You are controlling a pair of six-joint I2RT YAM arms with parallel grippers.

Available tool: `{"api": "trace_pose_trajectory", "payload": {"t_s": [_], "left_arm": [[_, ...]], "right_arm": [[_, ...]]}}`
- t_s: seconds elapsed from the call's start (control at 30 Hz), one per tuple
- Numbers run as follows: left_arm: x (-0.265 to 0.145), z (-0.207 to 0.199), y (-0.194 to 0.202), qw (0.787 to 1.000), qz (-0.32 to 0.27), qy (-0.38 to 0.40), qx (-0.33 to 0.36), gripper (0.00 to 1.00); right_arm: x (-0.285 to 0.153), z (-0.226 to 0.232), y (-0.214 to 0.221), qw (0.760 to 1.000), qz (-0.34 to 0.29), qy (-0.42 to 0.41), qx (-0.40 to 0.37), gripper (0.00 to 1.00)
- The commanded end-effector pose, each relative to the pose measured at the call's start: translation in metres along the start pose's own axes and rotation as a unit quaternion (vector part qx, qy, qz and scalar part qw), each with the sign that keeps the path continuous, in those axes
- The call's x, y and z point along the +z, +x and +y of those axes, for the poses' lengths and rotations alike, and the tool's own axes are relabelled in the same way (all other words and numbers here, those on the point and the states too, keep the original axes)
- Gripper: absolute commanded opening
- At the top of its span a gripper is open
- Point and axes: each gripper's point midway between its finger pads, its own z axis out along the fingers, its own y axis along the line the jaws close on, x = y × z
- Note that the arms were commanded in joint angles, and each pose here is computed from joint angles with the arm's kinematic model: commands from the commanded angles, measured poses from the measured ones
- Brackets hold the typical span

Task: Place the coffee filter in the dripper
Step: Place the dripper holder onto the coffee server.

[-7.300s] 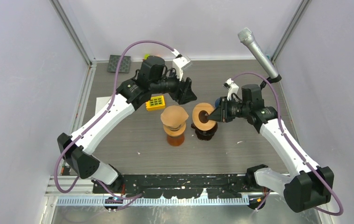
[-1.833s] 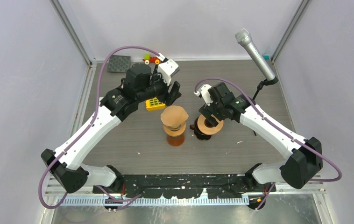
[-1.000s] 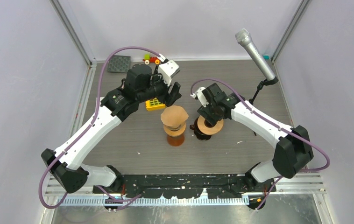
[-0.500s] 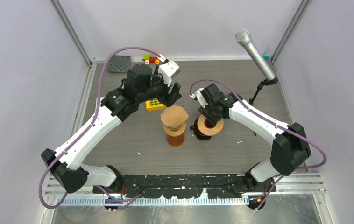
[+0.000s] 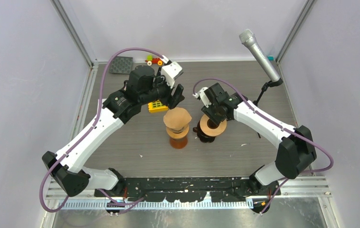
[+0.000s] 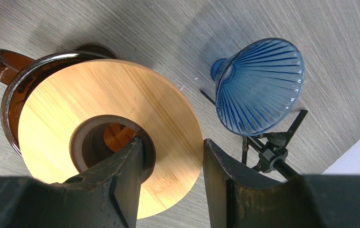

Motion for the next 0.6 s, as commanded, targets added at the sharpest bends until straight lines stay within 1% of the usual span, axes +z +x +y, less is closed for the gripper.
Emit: {"api": "trace_pose_trajectory", "payload": {"t_s": [0.0,0.1,0.2,0.33,0.57], "left_arm": [[-0.01,0.002,-0.019,0.999,-0.034,-0.004,0.015,0.67],[-0.011,0.002,-0.019,0.999,-0.035,-0.005,0.015,0.67],[-0.011,0.002,-0.019,0.999,-0.036,-0.005,0.014,0.67],[-0.011,0.002,-0.02,0.999,-0.036,-0.005,0.014,0.67],[-0.011,-0.001,-0.018,0.999,-0.034,0.003,0.015,0.67]], "right_arm": [[-0.033,-0.018,-0.028,0.997,-0.065,0.024,0.022,0.31],[-0.039,-0.018,-0.03,0.996,-0.076,0.015,0.032,0.29],[-0.039,-0.01,-0.032,0.995,-0.084,-0.014,0.044,0.28],[-0.029,0.001,-0.031,0.994,-0.085,-0.042,0.055,0.28],[-0.007,0.009,-0.026,0.994,-0.075,-0.057,0.062,0.26]]}}
